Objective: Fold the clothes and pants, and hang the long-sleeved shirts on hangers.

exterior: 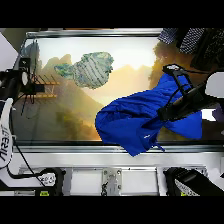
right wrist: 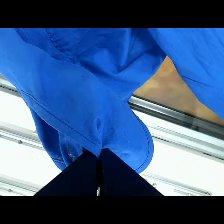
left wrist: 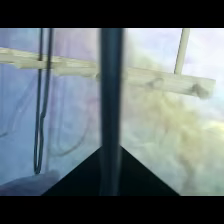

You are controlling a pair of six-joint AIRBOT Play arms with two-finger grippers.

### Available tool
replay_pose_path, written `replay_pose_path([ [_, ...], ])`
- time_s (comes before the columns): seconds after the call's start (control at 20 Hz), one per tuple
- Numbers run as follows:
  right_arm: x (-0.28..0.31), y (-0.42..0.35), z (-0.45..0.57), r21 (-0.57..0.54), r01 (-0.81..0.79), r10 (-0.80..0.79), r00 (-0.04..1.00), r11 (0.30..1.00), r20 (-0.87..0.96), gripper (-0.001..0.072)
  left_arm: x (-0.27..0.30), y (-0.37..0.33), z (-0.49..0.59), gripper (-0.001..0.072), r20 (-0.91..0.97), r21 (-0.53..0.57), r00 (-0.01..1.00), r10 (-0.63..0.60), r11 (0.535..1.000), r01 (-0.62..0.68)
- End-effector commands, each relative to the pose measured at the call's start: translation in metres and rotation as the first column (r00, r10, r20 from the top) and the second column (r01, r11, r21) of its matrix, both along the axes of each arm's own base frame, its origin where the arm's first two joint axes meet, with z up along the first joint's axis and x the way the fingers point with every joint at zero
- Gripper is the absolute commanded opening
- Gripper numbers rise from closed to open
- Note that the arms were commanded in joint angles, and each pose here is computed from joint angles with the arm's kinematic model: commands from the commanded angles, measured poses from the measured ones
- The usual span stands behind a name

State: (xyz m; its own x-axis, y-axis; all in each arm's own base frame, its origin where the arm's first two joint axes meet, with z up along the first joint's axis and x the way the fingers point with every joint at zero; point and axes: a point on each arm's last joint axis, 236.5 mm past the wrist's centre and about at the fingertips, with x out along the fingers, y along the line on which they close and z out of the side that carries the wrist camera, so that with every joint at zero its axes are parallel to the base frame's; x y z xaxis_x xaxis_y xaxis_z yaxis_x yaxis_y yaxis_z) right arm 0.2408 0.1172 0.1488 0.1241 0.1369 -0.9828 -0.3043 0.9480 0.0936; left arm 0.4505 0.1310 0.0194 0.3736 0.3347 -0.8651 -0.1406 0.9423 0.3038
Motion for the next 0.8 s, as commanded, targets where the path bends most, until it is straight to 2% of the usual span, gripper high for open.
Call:
replay_pose_path([
  [0.0, 0.0, 0.0, 0.0, 0.0, 0.0, 0.0, 1.0, 1.0, -0.001, 0.0013, -0.015, -0.048, 0.053, 0.0009, 0.061, -0.073, 0.986, -0.155, 0.984, 0.159],
  [0.1, 0.0, 0.0, 0.0, 0.0, 0.0, 0.0, 1.0, 1.0, -0.001, 0.0012, -0.03, -0.097, 0.075, 0.0009, 0.063, -0.113, 0.927, -0.371, 0.92, 0.376],
  [0.15, 0.0, 0.0, 0.0, 0.0, 0.0, 0.0, 1.0, 1.0, -0.001, 0.0012, -0.042, -0.121, 0.084, 0.001, 0.053, -0.122, 0.868, -0.494, 0.86, 0.496],
  [0.25, 0.0, 0.0, 0.0, 0.0, -0.001, 0.001, 1.0, 1.0, -0.001, 0.0012, -0.078, -0.17, 0.098, 0.001, 0.026, -0.156, 0.668, -0.744, 0.657, 0.738],
  [0.3, 0.0, 0.0, 0.0, 0.0, 0.0, 0.0, 1.0, 1.0, -0.001, 0.0012, -0.098, -0.187, 0.102, 0.0009, 0.015, -0.185, 0.581, -0.814, 0.569, 0.802],
  [0.4, 0.0, 0.0, 0.0, 0.0, 0.0, 0.0, 1.0, 1.0, -0.001, 0.0012, -0.129, -0.197, 0.107, 0.001, -0.035, -0.226, 0.524, -0.851, 0.518, 0.825],
  [0.5, 0.0, 0.0, 0.0, 0.0, 0.0, 0.0, 1.0, 1.0, -0.001, 0.0012, -0.14, -0.213, 0.117, 0.0009, -0.004, -0.231, 0.501, -0.865, 0.488, 0.842],
  [0.75, 0.0, 0.0, 0.0, 0.0, 0.0, 0.0, 1.0, 1.0, -0.001, 0.0013, -0.18, -0.244, 0.139, 0.0007, 0.019, -0.224, 0.385, -0.923, 0.371, 0.901],
])
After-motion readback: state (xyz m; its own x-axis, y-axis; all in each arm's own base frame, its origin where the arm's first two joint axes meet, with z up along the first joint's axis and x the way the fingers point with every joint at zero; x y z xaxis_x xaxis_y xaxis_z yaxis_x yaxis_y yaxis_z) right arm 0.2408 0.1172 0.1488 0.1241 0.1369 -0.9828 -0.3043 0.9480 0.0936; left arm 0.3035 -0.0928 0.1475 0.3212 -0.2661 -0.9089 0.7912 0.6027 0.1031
